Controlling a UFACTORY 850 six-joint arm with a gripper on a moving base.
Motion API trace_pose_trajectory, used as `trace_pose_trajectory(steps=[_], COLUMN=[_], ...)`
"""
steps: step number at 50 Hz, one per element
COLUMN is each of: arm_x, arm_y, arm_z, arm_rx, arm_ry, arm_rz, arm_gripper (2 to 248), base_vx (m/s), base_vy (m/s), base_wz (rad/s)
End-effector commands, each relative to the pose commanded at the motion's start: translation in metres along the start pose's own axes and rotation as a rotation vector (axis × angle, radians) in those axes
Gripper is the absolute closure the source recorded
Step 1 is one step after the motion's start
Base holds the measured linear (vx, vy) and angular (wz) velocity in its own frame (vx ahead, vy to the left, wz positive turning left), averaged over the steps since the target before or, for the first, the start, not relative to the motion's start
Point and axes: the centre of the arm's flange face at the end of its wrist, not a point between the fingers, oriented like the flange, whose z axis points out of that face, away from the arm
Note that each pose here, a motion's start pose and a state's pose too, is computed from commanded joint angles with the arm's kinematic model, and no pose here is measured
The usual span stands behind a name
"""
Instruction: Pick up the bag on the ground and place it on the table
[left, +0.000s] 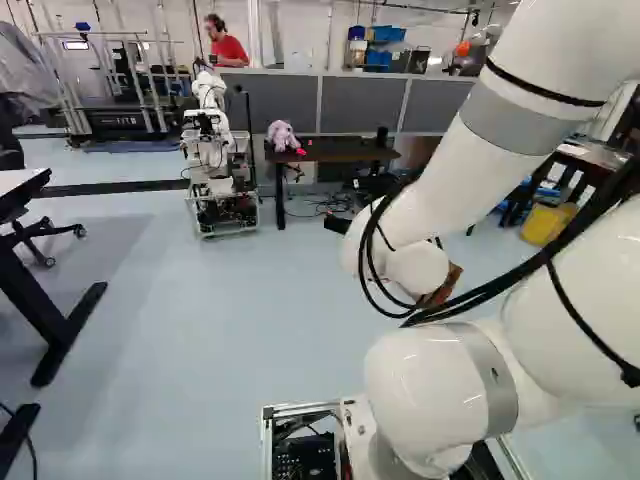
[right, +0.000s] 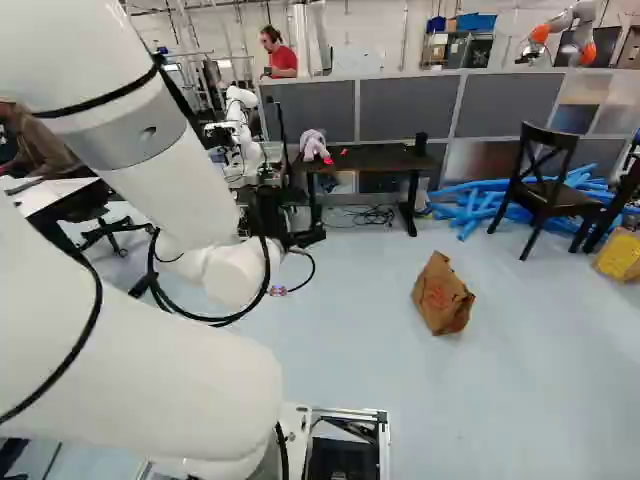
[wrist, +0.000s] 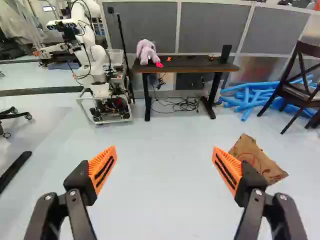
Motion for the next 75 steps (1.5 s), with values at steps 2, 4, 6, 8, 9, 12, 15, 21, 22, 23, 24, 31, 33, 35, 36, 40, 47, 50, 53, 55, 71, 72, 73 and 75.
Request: trace_pose_trajectory(steps=[2, 4, 6, 8, 9, 12, 15, 21, 22, 23, 24, 31, 33, 35, 36, 40, 47, 50, 53, 55, 71, 72, 73, 75], arm_x=[0.0000, 0.0000, 0.0000, 0.0000, 0.0000, 0.0000, 0.0000, 0.0000, 0.0000, 0.0000, 0.0000, 0.0000, 0.0000, 0.0000, 0.0000, 0.0000, 0.0000, 0.0000, 0.0000, 0.0000, 0.0000, 0.0000, 0.0000, 0.0000], arm_y=[0.0000, 0.0000, 0.0000, 0.0000, 0.0000, 0.0000, 0.0000, 0.0000, 0.0000, 0.0000, 0.0000, 0.0000, 0.0000, 0.0000, 0.0000, 0.0000, 0.0000, 0.0000, 0.0000, 0.0000, 0.0000, 0.0000, 0.0000, 0.0000], arm_z=[0.0000, 0.0000, 0.0000, 0.0000, 0.0000, 0.0000, 0.0000, 0.0000, 0.0000, 0.0000, 0.0000, 0.0000, 0.0000, 0.0000, 0.0000, 0.0000, 0.0000, 0.0000, 0.0000, 0.0000, 0.0000, 0.0000, 0.0000, 0.0000], arm_rx=[0.000, 0.000, 0.000, 0.000, 0.000, 0.000, 0.000, 0.000, 0.000, 0.000, 0.000, 0.000, 0.000, 0.000, 0.000, 0.000, 0.000, 0.000, 0.000, 0.000, 0.000, 0.000, 0.000, 0.000], arm_ry=[0.000, 0.000, 0.000, 0.000, 0.000, 0.000, 0.000, 0.000, 0.000, 0.000, 0.000, 0.000, 0.000, 0.000, 0.000, 0.000, 0.000, 0.000, 0.000, 0.000, 0.000, 0.000, 0.000, 0.000], arm_rz=[0.000, 0.000, 0.000, 0.000, 0.000, 0.000, 0.000, 0.000, 0.000, 0.000, 0.000, 0.000, 0.000, 0.000, 0.000, 0.000, 0.000, 0.000, 0.000, 0.000, 0.000, 0.000, 0.000, 0.000], arm_gripper=[3, 3, 3, 3, 3, 3, 3, 3, 3, 3, 3, 3, 3, 3, 3, 3, 3, 3, 3, 3, 3, 3, 3, 3], base_vx=[0.000, 0.000, 0.000, 0.000, 0.000, 0.000, 0.000, 0.000, 0.000, 0.000, 0.000, 0.000, 0.000, 0.000, 0.000, 0.000, 0.000, 0.000, 0.002, 0.000, 0.012, 0.073, 0.047, 0.052], base_vy=[0.000, 0.000, 0.000, 0.000, 0.000, 0.000, 0.000, 0.000, 0.000, 0.000, 0.000, 0.000, 0.000, 0.000, 0.000, 0.000, 0.000, 0.000, -0.004, 0.000, 0.000, -0.009, -0.015, -0.015], base_wz=[0.000, 0.000, 0.000, 0.000, 0.000, 0.000, 0.000, 0.000, 0.000, 0.000, 0.000, 0.000, 0.000, 0.000, 0.000, 0.000, 0.000, 0.000, -0.016, 0.000, 0.006, 0.019, 0.006, 0.025])
